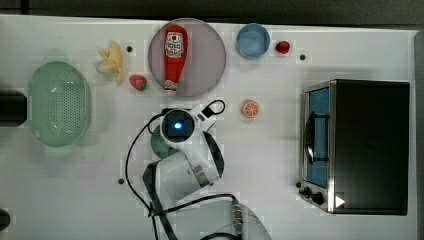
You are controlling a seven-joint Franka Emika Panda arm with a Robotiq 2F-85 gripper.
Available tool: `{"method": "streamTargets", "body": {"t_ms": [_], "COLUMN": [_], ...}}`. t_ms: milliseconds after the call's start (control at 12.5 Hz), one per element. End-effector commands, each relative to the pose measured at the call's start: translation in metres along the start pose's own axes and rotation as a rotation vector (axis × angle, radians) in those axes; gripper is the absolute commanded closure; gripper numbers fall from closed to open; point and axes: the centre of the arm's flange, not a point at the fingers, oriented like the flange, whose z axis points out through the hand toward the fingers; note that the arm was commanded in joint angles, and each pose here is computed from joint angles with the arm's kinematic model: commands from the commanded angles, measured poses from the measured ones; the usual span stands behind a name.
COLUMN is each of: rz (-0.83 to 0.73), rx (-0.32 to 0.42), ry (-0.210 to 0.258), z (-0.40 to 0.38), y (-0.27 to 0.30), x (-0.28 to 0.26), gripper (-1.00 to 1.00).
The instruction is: Drag mug left to right.
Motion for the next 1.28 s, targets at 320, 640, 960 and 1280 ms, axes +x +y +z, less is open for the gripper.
{"method": "streamTargets", "body": {"t_ms": [320, 640, 960, 1280], "rz": [0.035, 0.028, -0.028, -0.04], "rx": [-0.001, 0.002, -0.005, -0.012], "ry": [0.007, 0.0, 0.003, 0.002], "z": [-0.009, -0.008, -0.01, -0.005], "y": [0.087, 0.134, 0.182, 0.218], "x": [0.01, 0.009, 0.009, 0.01], "gripper": [0.65, 0.65, 0.65, 0.65]}}
